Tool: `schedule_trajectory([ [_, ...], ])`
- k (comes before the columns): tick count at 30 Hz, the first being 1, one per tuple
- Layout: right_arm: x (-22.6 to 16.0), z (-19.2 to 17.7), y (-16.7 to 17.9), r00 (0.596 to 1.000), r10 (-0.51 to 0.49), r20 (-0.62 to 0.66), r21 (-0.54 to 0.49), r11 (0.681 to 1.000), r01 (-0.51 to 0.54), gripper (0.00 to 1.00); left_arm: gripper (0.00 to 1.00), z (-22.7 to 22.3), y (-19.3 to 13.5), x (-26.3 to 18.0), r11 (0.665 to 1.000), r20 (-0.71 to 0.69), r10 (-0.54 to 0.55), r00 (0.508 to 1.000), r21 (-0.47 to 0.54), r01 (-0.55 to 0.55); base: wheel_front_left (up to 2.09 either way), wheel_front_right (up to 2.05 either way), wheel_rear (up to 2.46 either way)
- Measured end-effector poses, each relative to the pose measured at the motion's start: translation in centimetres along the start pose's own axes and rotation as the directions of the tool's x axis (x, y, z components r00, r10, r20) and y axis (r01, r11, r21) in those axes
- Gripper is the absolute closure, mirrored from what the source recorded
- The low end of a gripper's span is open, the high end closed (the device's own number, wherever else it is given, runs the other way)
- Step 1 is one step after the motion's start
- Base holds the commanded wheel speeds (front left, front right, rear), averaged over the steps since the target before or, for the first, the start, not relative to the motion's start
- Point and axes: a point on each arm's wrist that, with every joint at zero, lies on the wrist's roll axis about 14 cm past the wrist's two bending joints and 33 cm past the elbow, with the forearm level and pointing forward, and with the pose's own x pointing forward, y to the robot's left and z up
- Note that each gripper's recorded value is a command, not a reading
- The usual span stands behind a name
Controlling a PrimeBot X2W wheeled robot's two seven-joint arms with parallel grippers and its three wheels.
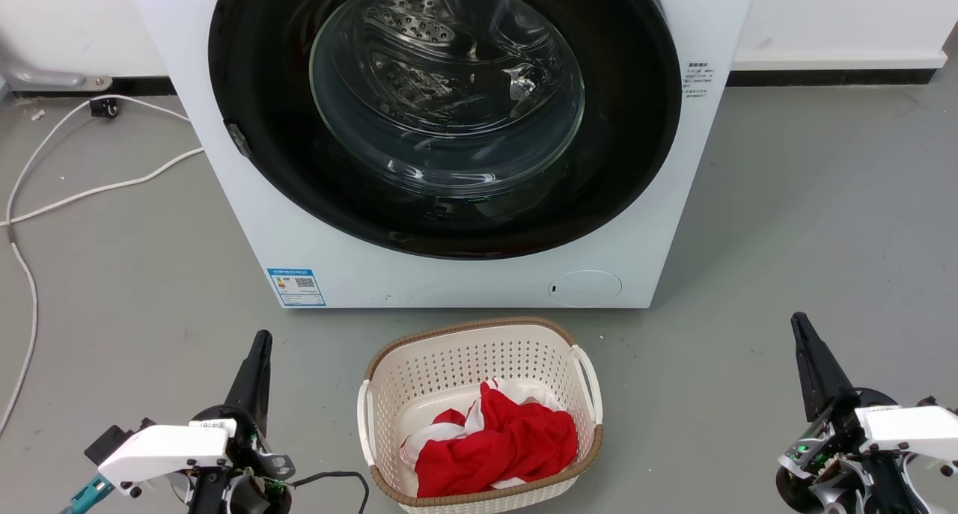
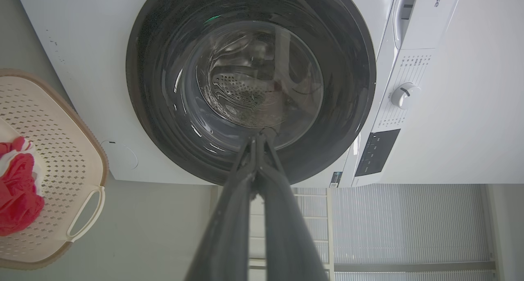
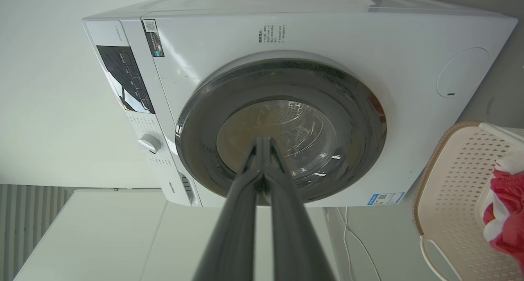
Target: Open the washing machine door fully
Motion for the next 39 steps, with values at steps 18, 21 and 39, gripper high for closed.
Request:
schedule_trajectory([
  [18,-1.1,0.0,-2.3,0.998,-0.067,0.005,0.005,0.998,0.067,0.00,0.00,-0.2,2.3,-1.0,0.998,0.003,0.069,0.998,-0.013,-0.069,0.00,0.00,0.00],
  [21,-1.1,0.0,-2.2,0.998,-0.065,0.014,0.004,0.998,0.065,0.00,0.00,-0.6,2.2,-0.9,0.998,0.002,0.066,0.998,-0.010,-0.066,0.00,0.00,0.00],
  [39,-0.7,0.5,0.9,0.998,0.030,0.052,-0.303,0.953,-0.013,0.00,0.00,-0.8,-1.3,0.1,0.968,0.023,-0.040,0.999,0.249,0.033,0.00,0.00,0.00],
])
